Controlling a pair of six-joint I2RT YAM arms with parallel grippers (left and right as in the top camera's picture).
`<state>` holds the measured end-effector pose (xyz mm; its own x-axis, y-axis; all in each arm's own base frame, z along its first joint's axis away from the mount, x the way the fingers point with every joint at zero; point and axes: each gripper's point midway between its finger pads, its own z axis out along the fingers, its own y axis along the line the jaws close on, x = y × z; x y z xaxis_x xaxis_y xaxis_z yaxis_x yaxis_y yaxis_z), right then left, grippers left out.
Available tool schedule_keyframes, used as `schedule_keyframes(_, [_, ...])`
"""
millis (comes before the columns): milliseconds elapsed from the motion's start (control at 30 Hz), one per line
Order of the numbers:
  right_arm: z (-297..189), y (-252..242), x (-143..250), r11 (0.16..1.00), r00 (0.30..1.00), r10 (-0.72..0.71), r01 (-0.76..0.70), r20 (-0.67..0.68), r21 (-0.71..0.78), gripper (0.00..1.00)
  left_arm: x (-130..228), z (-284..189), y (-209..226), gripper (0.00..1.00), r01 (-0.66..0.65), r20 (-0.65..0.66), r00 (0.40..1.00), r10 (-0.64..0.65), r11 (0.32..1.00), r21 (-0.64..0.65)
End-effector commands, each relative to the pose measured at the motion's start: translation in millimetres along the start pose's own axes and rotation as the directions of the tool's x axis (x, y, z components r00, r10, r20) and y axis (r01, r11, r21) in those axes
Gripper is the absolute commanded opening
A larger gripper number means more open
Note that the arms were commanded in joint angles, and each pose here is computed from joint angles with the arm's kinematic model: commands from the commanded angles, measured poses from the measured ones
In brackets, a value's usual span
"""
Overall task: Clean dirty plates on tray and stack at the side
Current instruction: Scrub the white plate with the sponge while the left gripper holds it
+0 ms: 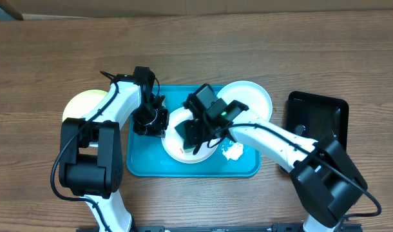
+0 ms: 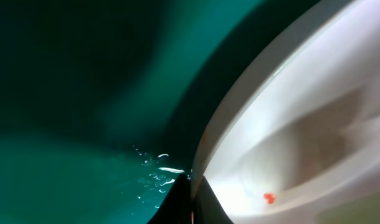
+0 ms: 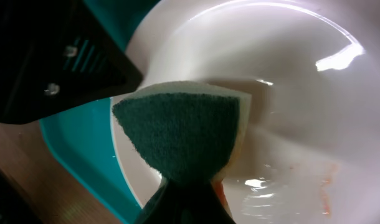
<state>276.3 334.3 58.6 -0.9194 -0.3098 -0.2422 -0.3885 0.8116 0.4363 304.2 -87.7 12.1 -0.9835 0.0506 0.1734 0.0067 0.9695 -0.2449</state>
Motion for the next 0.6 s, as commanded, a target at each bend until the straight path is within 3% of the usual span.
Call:
schedule_keyframes(0, [0.3, 8.8, -1.6, 0.998, 0.997, 0.062, -0.063, 0.036, 0.024, 0.04, 1.9, 4.1, -0.1, 0.04, 0.001, -0.013, 1.000, -0.002, 1.000, -0.008])
schedule_keyframes(567, [5.2, 6.6, -8.5, 0.983, 0.985, 0.100, -0.121, 0.143, 0.141, 0.04, 2.8, 4.1, 0.0, 0.04, 0.002, -0.016, 1.000, -0.003, 1.000, -0.009])
